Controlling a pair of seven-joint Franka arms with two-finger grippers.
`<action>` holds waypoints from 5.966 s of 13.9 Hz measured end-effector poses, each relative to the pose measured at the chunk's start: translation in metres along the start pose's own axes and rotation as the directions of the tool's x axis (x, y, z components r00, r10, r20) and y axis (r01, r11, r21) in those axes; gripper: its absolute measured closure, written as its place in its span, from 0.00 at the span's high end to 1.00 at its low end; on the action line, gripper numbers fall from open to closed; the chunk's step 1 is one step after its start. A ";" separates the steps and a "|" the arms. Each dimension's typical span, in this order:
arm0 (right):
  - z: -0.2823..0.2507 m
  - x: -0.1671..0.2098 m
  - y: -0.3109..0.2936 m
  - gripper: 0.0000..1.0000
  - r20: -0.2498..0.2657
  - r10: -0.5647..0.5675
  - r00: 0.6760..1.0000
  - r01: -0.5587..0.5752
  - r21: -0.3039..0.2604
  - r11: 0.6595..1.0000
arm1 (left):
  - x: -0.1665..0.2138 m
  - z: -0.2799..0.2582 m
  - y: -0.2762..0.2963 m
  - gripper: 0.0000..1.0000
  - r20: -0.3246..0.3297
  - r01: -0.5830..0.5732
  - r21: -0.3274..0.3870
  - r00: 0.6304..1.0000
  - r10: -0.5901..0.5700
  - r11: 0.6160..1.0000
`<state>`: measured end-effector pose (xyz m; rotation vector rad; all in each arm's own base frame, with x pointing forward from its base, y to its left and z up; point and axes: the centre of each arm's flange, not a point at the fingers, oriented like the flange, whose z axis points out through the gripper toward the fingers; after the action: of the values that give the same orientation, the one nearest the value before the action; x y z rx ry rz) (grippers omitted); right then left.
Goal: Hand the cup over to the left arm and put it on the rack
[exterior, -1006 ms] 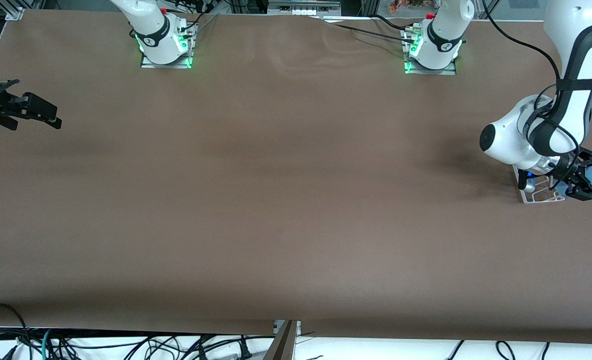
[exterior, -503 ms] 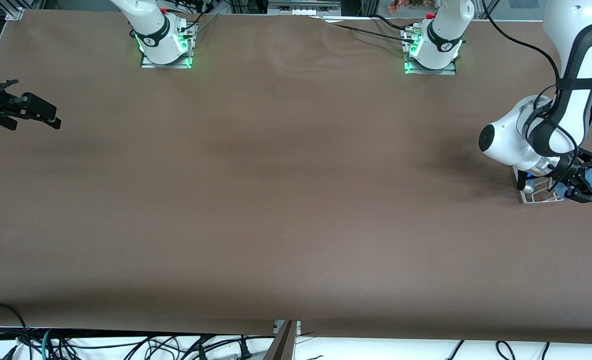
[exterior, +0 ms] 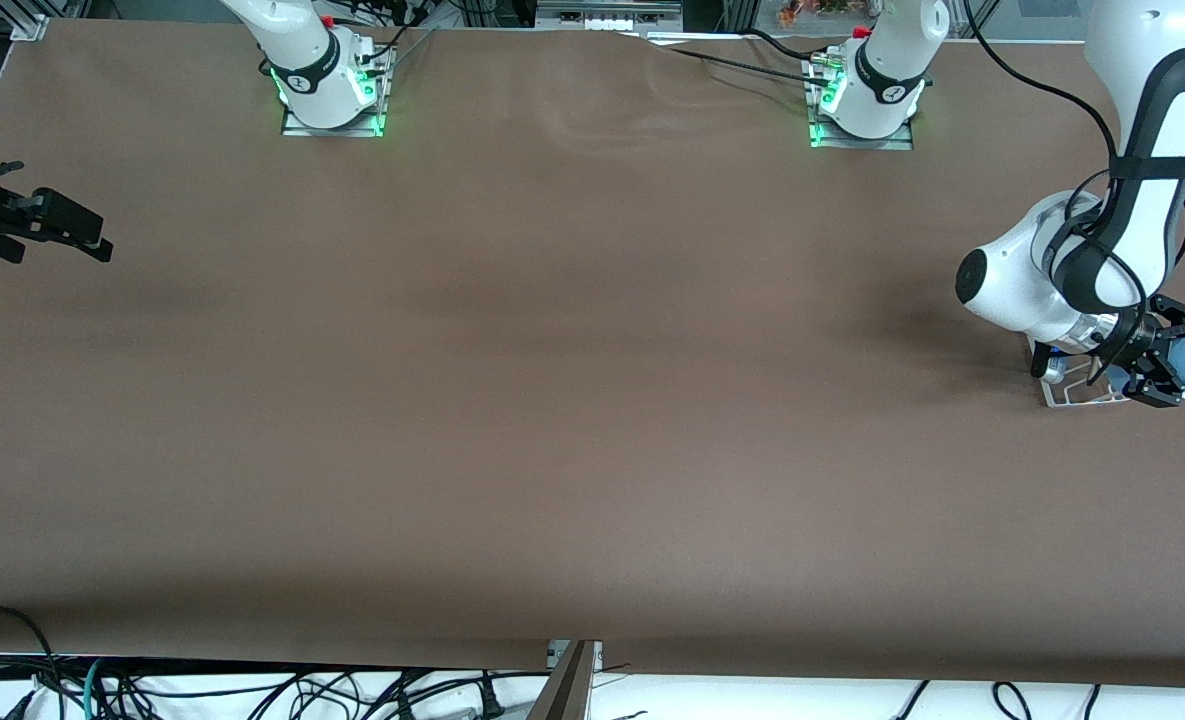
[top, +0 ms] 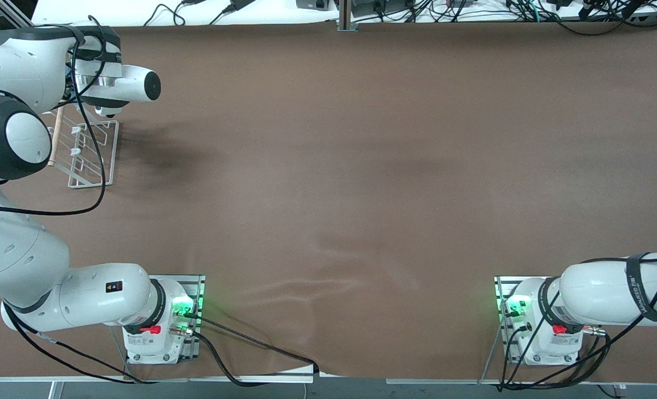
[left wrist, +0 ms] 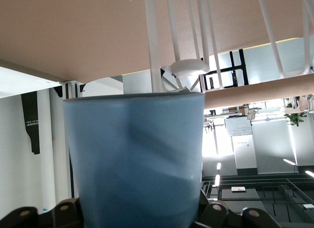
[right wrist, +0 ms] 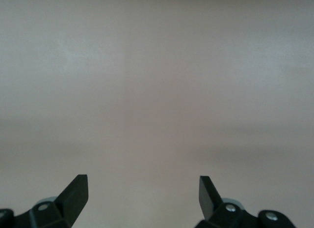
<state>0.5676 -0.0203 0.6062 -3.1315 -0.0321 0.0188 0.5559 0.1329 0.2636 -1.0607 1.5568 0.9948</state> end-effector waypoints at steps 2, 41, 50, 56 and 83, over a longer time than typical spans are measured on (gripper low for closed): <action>0.001 0.001 0.000 1.00 0.001 0.000 1.000 0.000 0.000 1.000 | 0.000 0.000 0.000 0.72 0.005 -0.007 0.005 1.000 0.007 1.000; 0.000 0.001 -0.004 1.00 -0.004 -0.008 1.000 0.008 0.003 1.000 | 0.014 0.004 0.002 0.72 0.059 -0.034 0.027 0.998 0.032 0.999; 0.000 0.002 -0.015 1.00 -0.006 -0.060 0.998 0.060 0.003 0.998 | 0.026 -0.003 0.021 0.72 0.026 -0.034 0.007 0.999 0.034 0.999; 0.001 0.003 -0.021 1.00 -0.008 -0.071 0.997 0.071 0.003 0.997 | 0.050 0.002 0.028 0.72 -0.005 0.009 0.000 1.000 -0.009 1.000; 0.012 0.020 -0.038 1.00 -0.040 -0.102 0.994 0.102 0.001 0.995 | -0.232 -0.192 -0.063 1.00 -0.305 0.407 -0.814 0.309 -0.901 0.415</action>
<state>0.5869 0.0181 0.5940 -3.1218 -0.1916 -0.0446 0.5999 -0.0294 0.5209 -2.6330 0.9908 0.3540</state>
